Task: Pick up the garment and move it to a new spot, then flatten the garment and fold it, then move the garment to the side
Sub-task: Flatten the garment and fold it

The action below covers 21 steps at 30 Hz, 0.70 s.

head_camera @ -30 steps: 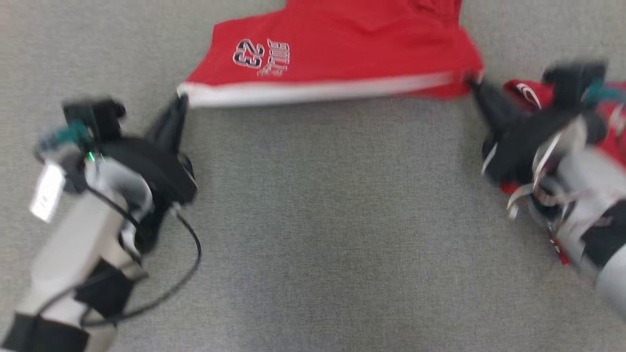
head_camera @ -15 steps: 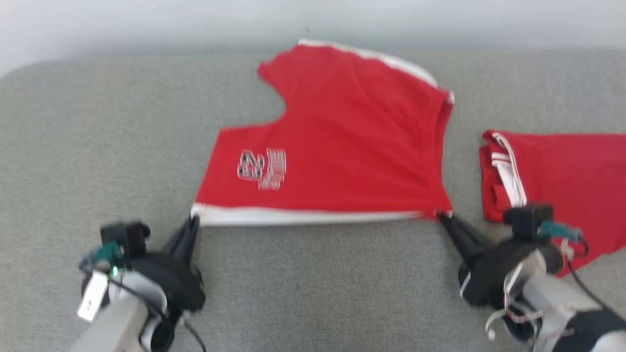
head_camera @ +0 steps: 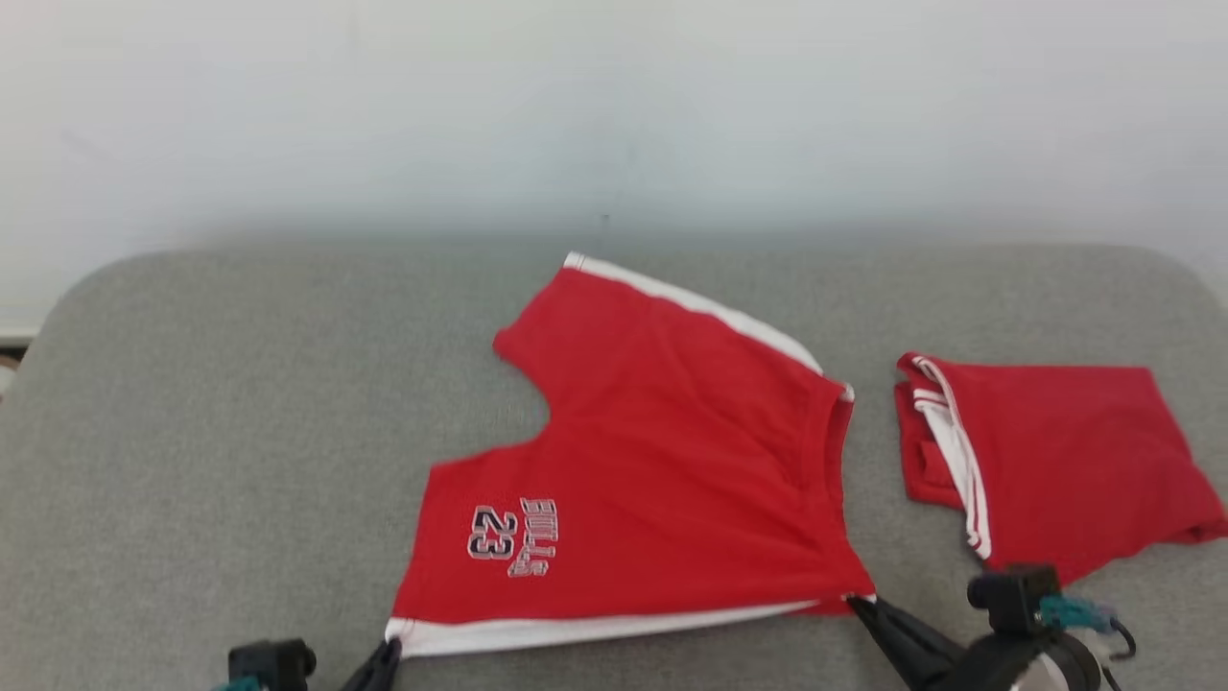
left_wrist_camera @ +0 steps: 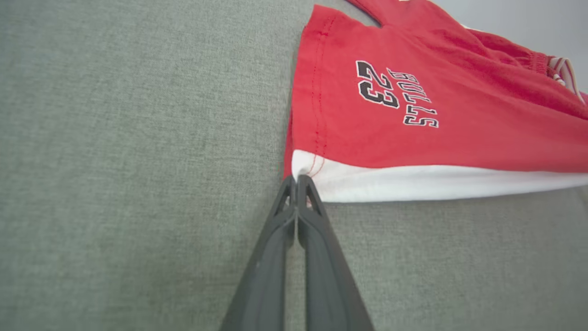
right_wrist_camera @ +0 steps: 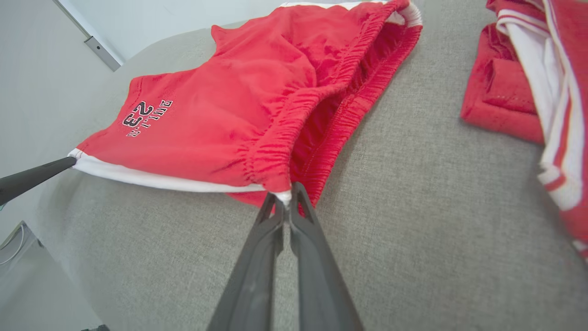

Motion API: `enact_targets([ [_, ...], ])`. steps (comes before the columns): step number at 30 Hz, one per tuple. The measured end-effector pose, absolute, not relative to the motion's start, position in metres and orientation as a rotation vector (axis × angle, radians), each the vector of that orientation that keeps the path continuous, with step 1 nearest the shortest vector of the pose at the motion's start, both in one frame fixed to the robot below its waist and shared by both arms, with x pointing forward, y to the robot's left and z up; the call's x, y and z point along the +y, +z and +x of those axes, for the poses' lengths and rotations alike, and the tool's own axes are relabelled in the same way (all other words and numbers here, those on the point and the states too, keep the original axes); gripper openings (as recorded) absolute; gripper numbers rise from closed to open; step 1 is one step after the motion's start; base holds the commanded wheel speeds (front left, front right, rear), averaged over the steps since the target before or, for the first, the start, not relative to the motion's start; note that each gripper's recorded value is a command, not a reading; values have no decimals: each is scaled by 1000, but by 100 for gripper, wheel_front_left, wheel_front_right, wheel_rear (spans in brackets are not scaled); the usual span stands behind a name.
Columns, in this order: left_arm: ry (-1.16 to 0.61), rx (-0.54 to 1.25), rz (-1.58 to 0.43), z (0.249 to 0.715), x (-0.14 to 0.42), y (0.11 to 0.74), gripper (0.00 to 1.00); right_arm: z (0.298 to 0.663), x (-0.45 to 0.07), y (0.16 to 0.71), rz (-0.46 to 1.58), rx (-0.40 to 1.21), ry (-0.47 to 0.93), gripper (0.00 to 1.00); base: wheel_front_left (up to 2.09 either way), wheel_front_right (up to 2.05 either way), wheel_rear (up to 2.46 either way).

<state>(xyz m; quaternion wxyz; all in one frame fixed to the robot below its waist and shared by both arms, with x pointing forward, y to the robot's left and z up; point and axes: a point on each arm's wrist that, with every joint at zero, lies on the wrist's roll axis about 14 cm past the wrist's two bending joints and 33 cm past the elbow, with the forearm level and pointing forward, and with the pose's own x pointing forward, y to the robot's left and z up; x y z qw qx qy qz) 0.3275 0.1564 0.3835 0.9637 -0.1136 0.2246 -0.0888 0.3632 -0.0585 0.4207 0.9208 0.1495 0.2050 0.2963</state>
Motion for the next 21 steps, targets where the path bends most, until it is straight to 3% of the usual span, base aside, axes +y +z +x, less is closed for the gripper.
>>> enact_targets([
  [12,-247,449,-236,301,130,386,0,319,-94,414,300,436,531,0,0,0,0],
  [21,-231,458,-238,300,131,387,0,320,-92,410,273,447,527,0,0,0,0],
])
